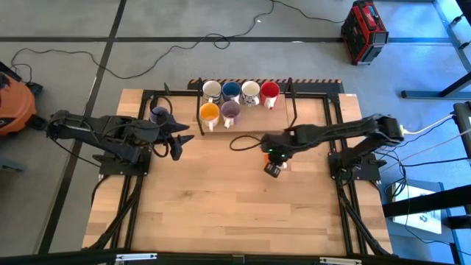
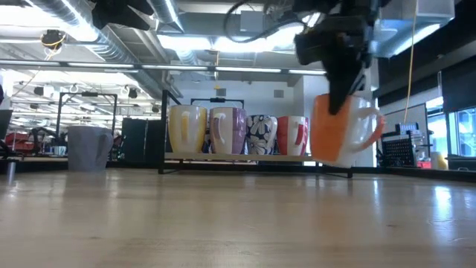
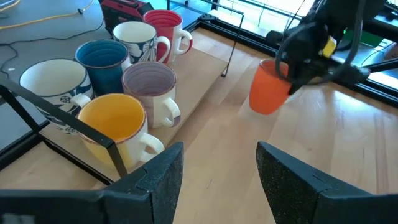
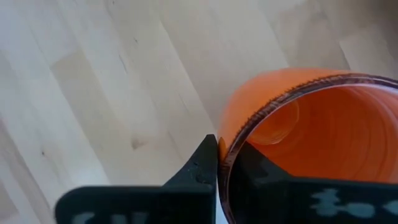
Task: Place coffee mugs
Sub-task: Put the orange mug on the shelf
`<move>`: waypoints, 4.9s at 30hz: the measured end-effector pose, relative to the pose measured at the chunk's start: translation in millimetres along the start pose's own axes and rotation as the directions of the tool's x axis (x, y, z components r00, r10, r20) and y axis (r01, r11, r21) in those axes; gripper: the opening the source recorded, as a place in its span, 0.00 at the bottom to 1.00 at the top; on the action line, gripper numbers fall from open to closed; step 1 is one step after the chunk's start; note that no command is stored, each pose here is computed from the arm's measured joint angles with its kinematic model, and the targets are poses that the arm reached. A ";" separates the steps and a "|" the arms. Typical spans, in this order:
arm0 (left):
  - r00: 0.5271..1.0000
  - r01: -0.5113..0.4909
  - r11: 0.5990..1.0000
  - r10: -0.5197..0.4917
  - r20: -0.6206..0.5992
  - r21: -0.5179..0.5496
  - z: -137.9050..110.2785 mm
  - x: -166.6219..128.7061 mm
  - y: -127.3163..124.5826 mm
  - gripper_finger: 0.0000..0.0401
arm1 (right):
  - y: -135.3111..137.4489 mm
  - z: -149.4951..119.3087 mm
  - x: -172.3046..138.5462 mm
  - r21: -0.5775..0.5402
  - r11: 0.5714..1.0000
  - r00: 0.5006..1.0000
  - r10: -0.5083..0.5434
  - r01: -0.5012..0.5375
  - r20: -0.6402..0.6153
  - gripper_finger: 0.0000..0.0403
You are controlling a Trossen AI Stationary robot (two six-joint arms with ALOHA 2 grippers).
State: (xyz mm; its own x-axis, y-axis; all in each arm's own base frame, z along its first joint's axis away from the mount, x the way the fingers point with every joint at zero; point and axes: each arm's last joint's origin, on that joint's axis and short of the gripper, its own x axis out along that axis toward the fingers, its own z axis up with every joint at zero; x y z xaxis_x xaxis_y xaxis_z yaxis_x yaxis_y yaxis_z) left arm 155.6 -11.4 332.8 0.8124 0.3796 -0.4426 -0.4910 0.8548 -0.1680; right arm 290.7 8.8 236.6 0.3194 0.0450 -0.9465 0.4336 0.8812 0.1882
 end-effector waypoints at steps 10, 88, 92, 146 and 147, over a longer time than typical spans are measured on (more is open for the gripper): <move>1.000 0.006 1.000 -0.006 0.001 0.016 0.3 0.0 -0.3 0.49 | 15.8 34.0 32.1 0.025 0.999 0.992 -0.035 0.038 -0.122 0.01; 1.000 0.020 0.993 -0.020 -0.001 0.118 0.5 0.0 -1.0 0.49 | 37.5 -135.8 79.3 0.273 0.957 0.735 -0.255 0.099 0.628 0.52; 1.000 0.022 0.992 -0.022 -0.002 0.125 0.5 0.0 -1.1 0.49 | 39.2 -134.5 86.5 0.289 0.953 0.723 -0.262 0.090 0.640 0.51; 0.999 0.015 0.983 -0.022 0.036 0.181 2.6 -9.3 4.6 0.49 | 11.0 7.1 26.3 0.598 0.783 0.648 -0.546 0.171 0.531 0.08; 0.999 0.015 0.983 -0.021 0.036 0.181 2.6 -9.3 4.6 0.49 | 6.3 10.7 28.2 0.610 0.772 0.644 -0.559 0.176 0.522 0.08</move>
State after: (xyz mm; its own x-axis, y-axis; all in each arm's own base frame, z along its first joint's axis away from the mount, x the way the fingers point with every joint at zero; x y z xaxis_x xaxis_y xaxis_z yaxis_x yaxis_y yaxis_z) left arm 146.6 -10.1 338.4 0.8335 0.3737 -0.4070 -0.4140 0.9102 -0.0121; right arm 311.4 10.6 213.9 0.4030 -0.7096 -0.5780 0.9053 0.4016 0.1382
